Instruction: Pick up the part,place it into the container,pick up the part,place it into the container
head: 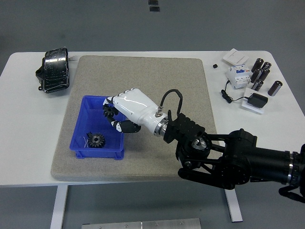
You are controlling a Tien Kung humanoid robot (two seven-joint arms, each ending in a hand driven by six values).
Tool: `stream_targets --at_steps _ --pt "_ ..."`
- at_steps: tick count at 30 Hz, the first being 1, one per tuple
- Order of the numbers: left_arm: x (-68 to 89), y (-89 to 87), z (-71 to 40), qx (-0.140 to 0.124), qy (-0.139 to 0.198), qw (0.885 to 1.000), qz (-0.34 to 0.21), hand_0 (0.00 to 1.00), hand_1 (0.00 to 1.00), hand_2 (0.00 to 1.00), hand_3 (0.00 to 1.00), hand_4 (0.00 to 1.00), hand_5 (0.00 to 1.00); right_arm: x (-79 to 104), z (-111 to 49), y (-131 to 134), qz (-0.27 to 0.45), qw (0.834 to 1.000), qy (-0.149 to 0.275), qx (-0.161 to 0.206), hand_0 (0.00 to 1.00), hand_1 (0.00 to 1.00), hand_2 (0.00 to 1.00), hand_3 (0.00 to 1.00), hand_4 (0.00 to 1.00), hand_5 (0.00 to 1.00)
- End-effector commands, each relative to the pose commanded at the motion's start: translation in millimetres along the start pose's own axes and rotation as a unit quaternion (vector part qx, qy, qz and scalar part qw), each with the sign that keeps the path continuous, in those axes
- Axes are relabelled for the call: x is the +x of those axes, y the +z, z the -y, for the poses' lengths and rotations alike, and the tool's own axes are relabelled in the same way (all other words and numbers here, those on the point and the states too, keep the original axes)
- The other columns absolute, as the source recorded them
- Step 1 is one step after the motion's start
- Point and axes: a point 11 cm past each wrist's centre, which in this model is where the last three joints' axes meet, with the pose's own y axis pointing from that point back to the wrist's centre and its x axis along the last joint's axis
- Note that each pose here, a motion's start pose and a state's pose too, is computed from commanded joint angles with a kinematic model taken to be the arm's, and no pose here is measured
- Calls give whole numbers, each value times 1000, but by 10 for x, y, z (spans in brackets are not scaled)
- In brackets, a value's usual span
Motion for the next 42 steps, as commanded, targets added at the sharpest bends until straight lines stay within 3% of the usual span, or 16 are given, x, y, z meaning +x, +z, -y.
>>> stream_targets --at_steps 2,3,8,9,14,15,20,21,22,26,27,32,33,38,39,42 --pt "0 -2 0 1 0 1000 0 692 679 659 581 729 251 -53 36 -65 -11 1000 -6 8 296 451 403 607 497 194" --pt "-1 -4 0 2 0 1000 0 692 679 658 582 728 252 -87 53 -90 -18 1000 -10 11 329 500 540 650 488 279" --pt "-1 -6 -1 3 0 1000 0 692 679 658 582 728 252 -257 89 -132 -54 998 -37 13 329 500 540 650 488 279" --pt "-1 -5 -1 3 0 1000 0 692 679 658 580 728 252 -284 90 -130 -59 997 -42 11 513 741 755 685 632 415" --pt "-5 -1 -3 3 -1 1000 1 692 679 658 580 728 252 -403 78 -96 -74 995 -70 2 513 741 755 685 632 415" --pt "-6 -1 -3 3 -1 1000 1 692 679 658 579 729 250 -420 74 -92 -75 994 -76 0 765 890 886 798 687 440" --pt "-7 -3 -2 4 -2 1000 2 692 679 658 579 729 250 -475 58 -90 -73 992 -98 -4 765 890 886 798 687 440" --pt "-7 -3 -2 4 -2 1000 2 692 679 658 579 729 250 -478 55 -87 -72 992 -101 -4 863 934 929 892 732 468" --pt "-8 -3 -2 4 -2 1000 2 692 679 658 579 729 250 -474 53 -82 -68 992 -103 -6 863 934 929 892 732 468" --pt "-12 -11 0 5 -2 1000 2 692 679 658 579 729 250 -349 52 -46 -31 996 -84 -15 863 934 929 892 732 468" --pt "-14 -14 1 5 -3 1000 2 693 679 658 578 729 250 -293 50 -35 -14 997 -75 -18 846 916 907 855 754 494" --pt "-23 -29 5 6 -4 1000 2 693 679 658 578 729 250 37 1 44 82 996 -16 -33 846 916 907 855 754 494" --pt "-25 -30 6 6 -4 1000 2 693 679 658 577 728 251 111 -14 85 101 994 -2 -39 788 847 844 784 749 493" --pt "-34 -43 10 7 -5 1000 1 693 679 658 577 728 251 390 -124 460 156 982 58 -84 788 847 844 784 749 493" --pt "-35 -45 11 7 -5 1000 1 693 679 660 576 729 251 426 -147 544 161 980 67 -95 740 803 792 743 737 489" --pt "-38 -51 13 8 -5 1000 1 693 679 660 576 729 251 478 -249 860 166 973 90 -133 740 803 792 743 737 489"
